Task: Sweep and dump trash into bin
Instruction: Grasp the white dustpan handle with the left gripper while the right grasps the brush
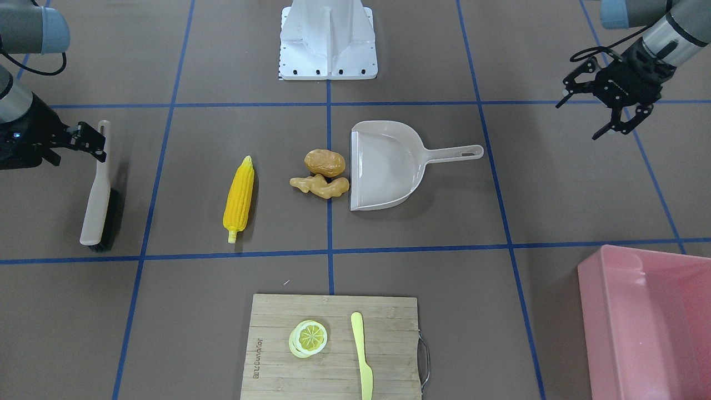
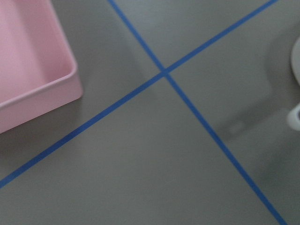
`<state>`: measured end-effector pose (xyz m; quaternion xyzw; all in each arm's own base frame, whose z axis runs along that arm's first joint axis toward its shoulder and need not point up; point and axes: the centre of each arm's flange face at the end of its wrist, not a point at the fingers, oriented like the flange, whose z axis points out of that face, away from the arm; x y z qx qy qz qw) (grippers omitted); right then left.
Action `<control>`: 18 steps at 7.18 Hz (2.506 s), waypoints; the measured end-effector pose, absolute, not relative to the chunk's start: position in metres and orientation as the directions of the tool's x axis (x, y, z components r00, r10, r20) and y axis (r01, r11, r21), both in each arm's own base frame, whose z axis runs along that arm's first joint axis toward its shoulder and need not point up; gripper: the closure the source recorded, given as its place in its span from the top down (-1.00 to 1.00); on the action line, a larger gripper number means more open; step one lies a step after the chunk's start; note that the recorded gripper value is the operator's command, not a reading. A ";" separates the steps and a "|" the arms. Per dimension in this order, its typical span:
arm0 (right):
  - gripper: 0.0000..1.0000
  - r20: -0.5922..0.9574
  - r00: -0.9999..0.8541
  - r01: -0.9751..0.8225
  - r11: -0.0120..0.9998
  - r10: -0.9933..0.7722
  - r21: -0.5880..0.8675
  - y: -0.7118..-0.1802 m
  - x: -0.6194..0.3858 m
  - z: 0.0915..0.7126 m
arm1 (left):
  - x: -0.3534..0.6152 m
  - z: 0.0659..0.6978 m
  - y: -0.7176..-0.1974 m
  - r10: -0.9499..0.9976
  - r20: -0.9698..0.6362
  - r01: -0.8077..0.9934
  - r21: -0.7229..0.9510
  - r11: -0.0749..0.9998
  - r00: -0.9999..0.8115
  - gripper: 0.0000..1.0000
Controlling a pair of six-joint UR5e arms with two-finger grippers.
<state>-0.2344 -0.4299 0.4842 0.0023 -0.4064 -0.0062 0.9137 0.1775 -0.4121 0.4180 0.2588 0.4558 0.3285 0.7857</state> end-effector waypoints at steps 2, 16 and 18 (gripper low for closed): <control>1.00 0.737 0.675 0.025 1.000 -0.016 -0.002 -0.419 -0.266 0.497 | 0.220 0.384 -0.403 0.807 -0.490 -0.311 0.751 0.582 0.329 0.98; -1.00 0.743 0.670 0.020 1.000 0.002 -0.022 -0.411 -0.248 0.494 | 0.363 0.330 -0.428 0.998 -0.020 -0.422 0.906 0.040 0.052 0.91; -1.00 0.748 0.664 0.048 0.999 -0.018 -0.019 -0.420 -0.272 0.438 | 0.371 0.337 -0.433 0.998 -0.033 -0.434 0.900 0.052 0.051 0.91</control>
